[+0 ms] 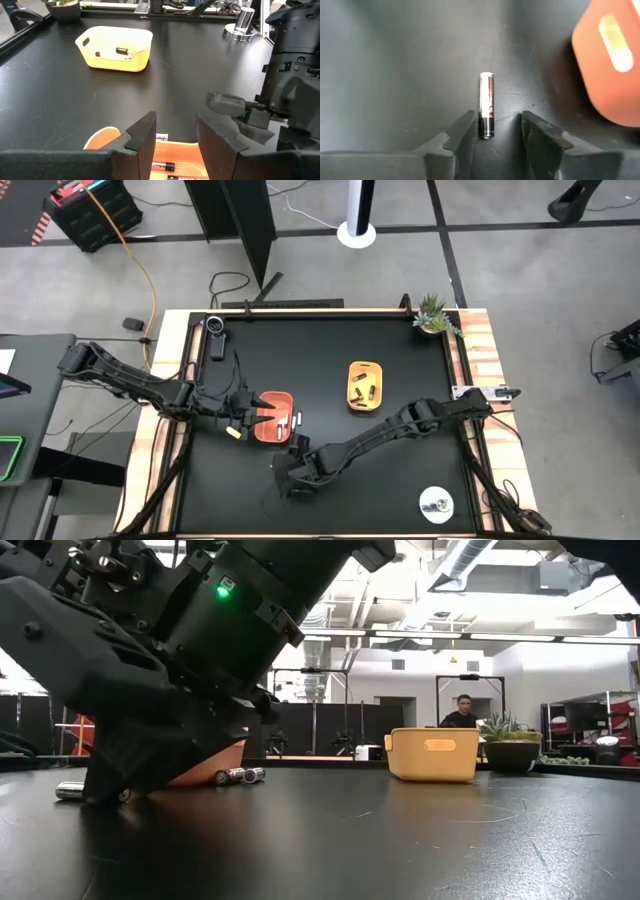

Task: Sort batteries
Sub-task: Put the small silver battery into the orange bin

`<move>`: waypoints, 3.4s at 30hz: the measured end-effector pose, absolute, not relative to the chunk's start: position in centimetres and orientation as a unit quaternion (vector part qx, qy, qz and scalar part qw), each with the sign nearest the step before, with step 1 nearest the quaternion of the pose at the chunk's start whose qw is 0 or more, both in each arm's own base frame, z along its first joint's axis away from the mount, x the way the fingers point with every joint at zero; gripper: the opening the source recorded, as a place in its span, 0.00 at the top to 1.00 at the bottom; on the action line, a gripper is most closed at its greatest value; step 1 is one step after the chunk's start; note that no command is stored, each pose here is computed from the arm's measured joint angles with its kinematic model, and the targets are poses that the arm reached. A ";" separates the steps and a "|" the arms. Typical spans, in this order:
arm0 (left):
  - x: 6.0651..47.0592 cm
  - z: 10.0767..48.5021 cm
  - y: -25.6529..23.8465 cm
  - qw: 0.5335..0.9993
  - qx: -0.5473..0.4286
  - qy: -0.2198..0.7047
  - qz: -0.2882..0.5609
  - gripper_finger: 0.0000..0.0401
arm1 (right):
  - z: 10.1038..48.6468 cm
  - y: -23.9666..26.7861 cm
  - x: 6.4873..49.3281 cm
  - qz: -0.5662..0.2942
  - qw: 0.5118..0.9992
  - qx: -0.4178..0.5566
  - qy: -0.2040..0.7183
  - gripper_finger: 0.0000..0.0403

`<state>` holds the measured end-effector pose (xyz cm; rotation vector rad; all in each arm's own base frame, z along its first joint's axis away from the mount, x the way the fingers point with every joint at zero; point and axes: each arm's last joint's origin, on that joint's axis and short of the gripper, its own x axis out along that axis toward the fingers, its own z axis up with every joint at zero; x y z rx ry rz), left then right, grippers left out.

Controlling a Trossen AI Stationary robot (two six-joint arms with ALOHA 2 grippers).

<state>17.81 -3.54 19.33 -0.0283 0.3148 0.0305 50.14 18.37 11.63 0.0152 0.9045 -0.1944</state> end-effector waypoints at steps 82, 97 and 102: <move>17.8 19.3 -3.5 0.987 -0.015 0.157 0.015 0.67 | 13.5 17.5 50.3 -0.059 0.896 0.010 0.439 0.95; 17.8 19.3 -3.5 0.987 -0.012 0.157 0.015 0.67 | 14.3 17.4 50.3 -0.058 0.899 0.002 0.434 0.95; 17.8 19.3 -3.5 0.987 -0.011 0.157 0.015 0.67 | 15.5 17.6 50.6 -0.050 0.906 -0.003 0.420 0.95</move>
